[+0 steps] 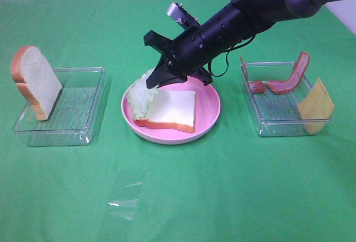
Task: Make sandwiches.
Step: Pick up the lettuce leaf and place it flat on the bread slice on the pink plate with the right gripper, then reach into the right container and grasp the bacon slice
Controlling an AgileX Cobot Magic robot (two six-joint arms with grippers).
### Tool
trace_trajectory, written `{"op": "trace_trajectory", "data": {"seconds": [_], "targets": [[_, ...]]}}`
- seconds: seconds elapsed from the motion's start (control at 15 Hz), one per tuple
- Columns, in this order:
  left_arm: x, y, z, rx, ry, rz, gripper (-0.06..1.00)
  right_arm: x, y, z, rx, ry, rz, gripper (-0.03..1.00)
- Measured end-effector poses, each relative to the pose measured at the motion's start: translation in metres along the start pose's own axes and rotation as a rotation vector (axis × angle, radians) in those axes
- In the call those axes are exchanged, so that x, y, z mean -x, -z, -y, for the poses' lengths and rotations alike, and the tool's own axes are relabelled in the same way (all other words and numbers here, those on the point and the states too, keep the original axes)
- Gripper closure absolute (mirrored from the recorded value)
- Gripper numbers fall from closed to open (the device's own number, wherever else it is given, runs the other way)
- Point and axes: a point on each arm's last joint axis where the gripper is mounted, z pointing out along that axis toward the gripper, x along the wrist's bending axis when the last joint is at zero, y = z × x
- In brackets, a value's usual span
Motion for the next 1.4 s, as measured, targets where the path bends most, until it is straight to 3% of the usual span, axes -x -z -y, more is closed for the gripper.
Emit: {"op": "trace_trajectory", "data": {"seconds": [0.33,0.67,0.73,0.93,1.0,1.27,1.4], "targets": [[0.0,0.0,0.0,0.0,0.0,0.0,-0.04,0.012,0.003,0.004,-0.046,0.034,0.156,0.95],[0.0,0.0,0.0,0.0,0.0,0.0,-0.04,0.014,0.004,0.005,-0.054,0.04,0.182,0.91],[0.0,0.0,0.0,0.0,0.0,0.0,-0.04,0.014,0.004,0.005,-0.054,0.04,0.182,0.8],[0.0,0.0,0.0,0.0,0.0,0.0,-0.04,0.006,0.015,0.005,-0.054,0.072,0.19,0.17],[0.0,0.0,0.0,0.0,0.0,0.0,-0.04,-0.001,0.026,0.005,-0.043,0.103,0.204,0.09],[0.0,0.0,0.0,0.0,0.0,0.0,-0.04,-0.036,0.077,0.011,-0.003,0.15,0.275,0.01],[0.0,0.0,0.0,0.0,0.0,0.0,-0.04,-0.041,0.098,0.011,-0.009,0.087,0.395,0.01]]}}
